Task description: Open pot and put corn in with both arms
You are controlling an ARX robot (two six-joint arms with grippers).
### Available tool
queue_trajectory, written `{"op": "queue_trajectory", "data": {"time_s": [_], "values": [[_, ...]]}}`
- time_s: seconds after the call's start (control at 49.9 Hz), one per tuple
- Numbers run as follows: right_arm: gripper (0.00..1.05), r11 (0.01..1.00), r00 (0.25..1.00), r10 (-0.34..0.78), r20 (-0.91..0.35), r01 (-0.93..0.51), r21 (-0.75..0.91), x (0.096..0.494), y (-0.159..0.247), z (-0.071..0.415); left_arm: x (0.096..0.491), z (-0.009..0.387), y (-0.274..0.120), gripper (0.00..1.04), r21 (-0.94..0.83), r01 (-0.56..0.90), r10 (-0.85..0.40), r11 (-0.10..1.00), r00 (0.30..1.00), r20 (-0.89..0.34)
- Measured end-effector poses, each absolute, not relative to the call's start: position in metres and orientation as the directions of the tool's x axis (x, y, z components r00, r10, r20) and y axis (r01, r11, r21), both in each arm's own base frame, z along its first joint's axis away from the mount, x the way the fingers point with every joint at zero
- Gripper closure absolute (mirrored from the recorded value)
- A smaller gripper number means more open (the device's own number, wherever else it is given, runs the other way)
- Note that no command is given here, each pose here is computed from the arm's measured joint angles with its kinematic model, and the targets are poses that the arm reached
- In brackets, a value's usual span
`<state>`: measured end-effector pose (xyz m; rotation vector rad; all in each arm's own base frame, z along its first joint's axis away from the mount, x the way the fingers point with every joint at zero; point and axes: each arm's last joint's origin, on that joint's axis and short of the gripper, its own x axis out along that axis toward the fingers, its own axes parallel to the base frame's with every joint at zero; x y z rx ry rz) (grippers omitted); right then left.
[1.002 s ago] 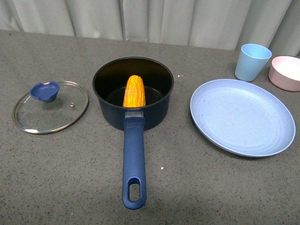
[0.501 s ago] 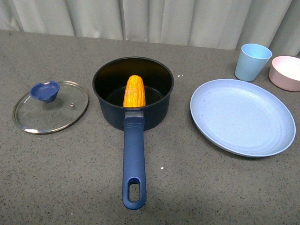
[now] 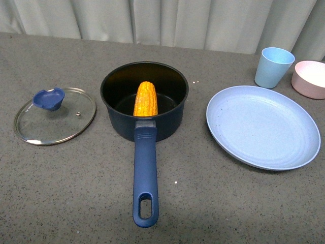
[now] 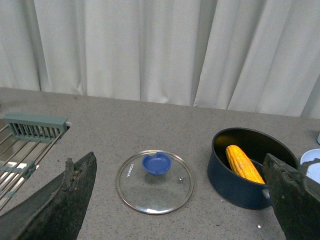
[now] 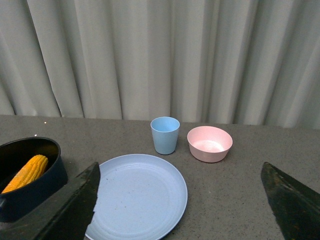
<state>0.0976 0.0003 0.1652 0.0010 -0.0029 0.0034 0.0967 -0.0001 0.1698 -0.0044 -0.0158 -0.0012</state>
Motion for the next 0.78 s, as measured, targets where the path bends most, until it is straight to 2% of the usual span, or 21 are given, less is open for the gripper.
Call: {"op": "queue_trajectory", "data": {"time_s": [0.02,0.1,0.782], "values": [[0.07,1.000,1.000,0.004,0.003,-0.004,0.002,0.0976,0.0003,0.1652,0.0967,0.1698,-0.0001,0.06,-0.004,0.001,-0.001,1.000,1.000,0.016],[0.10,1.000,1.000,0.004,0.003,-0.004,0.001,0.0976,0.0003,0.1652,0.0967,0.1698,-0.0001,0.06,-0.004,0.001,-0.001,1.000,1.000,0.016],[0.09,1.000,1.000,0.004,0.003,-0.004,0.001,0.0976,0.0003,0.1652,0.0967,0.1698,-0.0001,0.06,-0.004,0.001,-0.001,1.000,1.000,0.016]]}}
